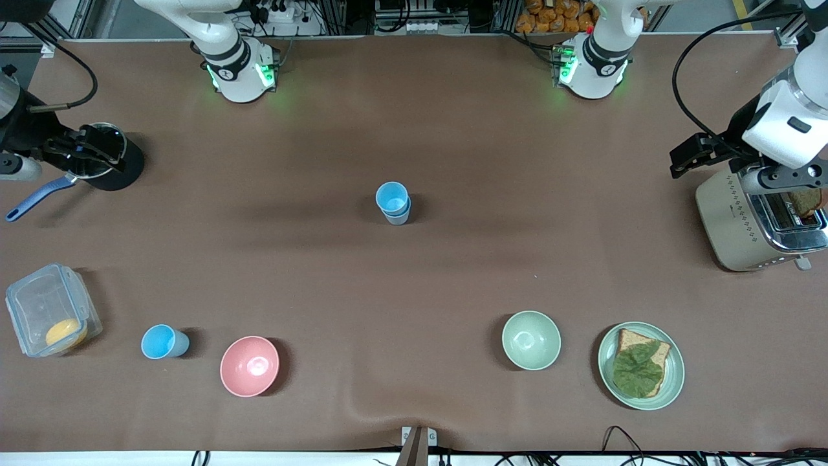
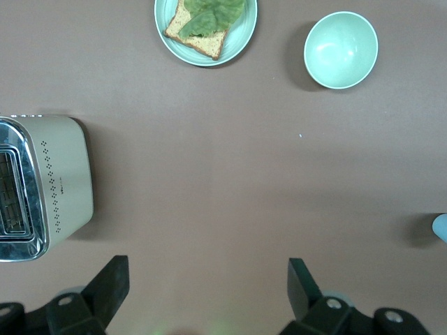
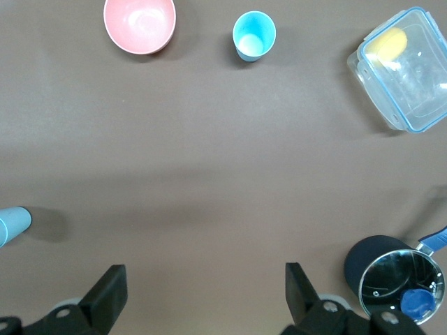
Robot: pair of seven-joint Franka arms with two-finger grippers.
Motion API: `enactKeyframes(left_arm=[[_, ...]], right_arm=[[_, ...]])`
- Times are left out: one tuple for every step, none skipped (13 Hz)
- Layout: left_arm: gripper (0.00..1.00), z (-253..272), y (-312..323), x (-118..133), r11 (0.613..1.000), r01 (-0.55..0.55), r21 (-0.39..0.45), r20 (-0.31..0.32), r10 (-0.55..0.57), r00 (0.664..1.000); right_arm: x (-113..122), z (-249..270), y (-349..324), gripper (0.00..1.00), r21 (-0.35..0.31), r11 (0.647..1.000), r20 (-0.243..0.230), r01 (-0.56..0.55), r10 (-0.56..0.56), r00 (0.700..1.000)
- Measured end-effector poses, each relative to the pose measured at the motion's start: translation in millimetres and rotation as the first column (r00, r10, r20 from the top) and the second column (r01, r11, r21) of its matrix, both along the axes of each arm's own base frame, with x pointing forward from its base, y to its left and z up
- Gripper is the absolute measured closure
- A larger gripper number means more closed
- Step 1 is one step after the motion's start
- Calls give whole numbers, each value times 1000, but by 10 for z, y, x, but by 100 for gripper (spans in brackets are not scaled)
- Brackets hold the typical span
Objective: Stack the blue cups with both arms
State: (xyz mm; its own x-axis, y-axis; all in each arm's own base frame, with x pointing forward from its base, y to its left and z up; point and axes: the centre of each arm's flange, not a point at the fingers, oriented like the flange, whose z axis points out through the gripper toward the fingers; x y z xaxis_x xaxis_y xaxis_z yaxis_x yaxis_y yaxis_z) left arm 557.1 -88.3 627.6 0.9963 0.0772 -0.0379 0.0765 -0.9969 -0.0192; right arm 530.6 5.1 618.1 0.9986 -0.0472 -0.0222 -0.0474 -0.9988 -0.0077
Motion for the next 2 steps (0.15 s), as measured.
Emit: enactKeyframes(left_arm=[[0, 0, 0, 0, 1000, 0, 0, 0, 0, 1000], [0, 0, 0, 0, 1000, 0, 0, 0, 0, 1000]], right_arm=[[-18, 15, 0, 0, -1, 1000, -12, 0, 0, 1000], [-28, 30, -1, 0, -1, 1000, -18, 0, 0, 1000]])
